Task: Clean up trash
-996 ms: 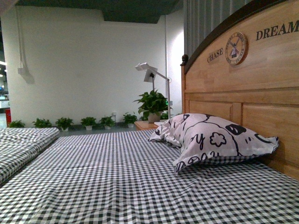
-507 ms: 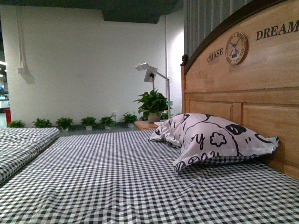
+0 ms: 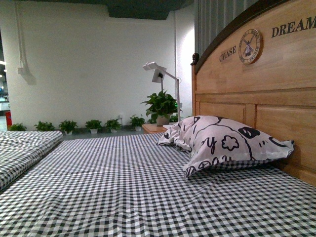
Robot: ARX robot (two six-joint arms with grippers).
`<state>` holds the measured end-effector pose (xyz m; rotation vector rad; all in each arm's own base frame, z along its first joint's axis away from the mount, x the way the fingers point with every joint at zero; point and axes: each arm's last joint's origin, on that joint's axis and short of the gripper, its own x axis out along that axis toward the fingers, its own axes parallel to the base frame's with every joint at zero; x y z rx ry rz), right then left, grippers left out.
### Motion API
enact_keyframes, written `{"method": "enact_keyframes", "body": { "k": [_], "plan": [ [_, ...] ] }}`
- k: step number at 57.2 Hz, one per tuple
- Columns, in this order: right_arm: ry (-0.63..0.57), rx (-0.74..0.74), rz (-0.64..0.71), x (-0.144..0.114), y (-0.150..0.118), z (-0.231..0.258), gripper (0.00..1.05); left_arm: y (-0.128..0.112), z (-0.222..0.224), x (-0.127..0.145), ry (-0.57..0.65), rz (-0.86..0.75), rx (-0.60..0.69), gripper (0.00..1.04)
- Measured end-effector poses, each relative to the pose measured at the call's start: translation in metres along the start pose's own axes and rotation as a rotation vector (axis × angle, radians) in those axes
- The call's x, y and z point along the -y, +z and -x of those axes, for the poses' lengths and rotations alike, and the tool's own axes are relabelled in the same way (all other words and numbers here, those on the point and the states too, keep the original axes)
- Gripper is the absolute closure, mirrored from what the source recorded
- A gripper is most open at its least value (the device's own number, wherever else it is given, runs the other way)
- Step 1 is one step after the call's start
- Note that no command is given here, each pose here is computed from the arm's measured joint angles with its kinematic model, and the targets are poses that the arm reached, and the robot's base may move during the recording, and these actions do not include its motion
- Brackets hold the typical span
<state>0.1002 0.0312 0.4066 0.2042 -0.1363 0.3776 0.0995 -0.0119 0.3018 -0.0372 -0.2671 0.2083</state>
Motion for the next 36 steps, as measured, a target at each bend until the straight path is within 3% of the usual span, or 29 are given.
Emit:
{"method": "enact_keyframes", "body": {
  "k": [36],
  "plan": [
    [0.001, 0.000, 0.000, -0.0001, 0.0000, 0.0000, 0.85, 0.0000, 0.0000, 0.0000, 0.000, 0.000, 0.000, 0.77]
  ]
}}
